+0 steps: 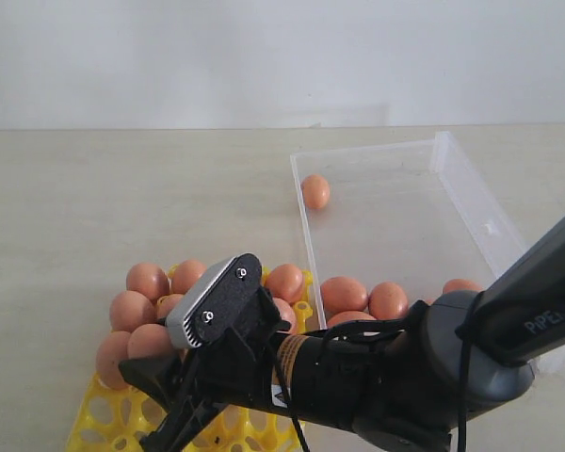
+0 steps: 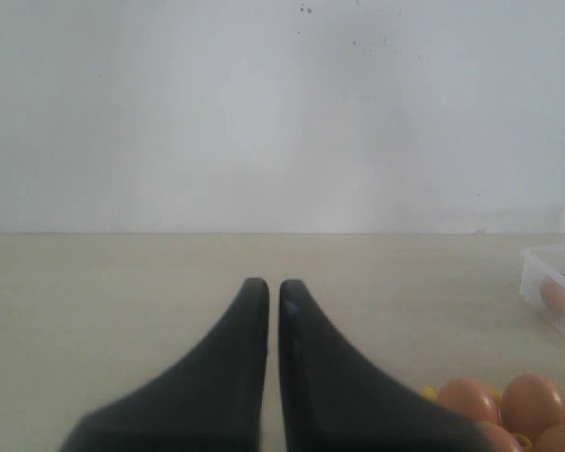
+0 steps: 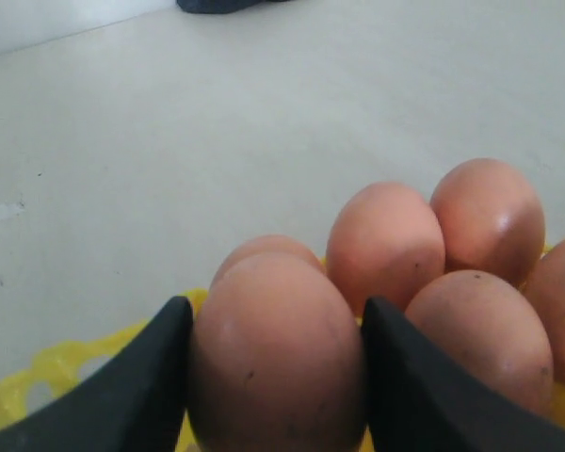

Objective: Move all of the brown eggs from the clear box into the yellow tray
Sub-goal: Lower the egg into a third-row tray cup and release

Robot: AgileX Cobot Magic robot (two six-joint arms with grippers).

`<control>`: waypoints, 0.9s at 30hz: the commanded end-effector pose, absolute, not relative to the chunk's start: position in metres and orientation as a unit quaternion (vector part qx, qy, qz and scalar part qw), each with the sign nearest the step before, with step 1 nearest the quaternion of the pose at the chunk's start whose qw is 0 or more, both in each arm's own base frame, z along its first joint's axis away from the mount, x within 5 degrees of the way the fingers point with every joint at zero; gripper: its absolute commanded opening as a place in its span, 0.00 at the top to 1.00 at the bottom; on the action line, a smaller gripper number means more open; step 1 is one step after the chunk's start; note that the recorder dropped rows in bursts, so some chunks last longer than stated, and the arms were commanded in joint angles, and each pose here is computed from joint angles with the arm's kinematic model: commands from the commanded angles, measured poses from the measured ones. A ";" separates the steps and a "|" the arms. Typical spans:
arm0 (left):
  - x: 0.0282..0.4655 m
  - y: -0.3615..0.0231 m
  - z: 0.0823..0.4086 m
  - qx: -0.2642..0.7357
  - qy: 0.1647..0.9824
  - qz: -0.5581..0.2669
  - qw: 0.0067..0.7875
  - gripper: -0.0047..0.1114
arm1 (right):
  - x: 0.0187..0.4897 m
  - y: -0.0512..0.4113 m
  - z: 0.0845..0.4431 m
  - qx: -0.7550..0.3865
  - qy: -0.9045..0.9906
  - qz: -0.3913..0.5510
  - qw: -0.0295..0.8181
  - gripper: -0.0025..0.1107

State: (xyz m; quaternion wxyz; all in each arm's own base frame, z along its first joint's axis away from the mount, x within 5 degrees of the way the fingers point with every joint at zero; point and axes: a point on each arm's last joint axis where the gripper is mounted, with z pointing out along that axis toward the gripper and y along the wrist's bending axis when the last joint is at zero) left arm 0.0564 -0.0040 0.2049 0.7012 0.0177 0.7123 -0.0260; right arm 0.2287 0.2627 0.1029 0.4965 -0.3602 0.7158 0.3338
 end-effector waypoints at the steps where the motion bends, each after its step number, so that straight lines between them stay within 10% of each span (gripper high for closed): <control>1: 0.056 -0.004 0.204 0.018 0.713 -0.024 0.701 0.92 | 0.228 0.264 0.104 -0.380 0.700 0.327 0.509 0.67; 27: 0.056 -0.004 0.204 0.017 0.710 -0.024 0.703 0.92 | 0.228 0.264 0.123 -0.385 0.680 0.326 0.532 0.67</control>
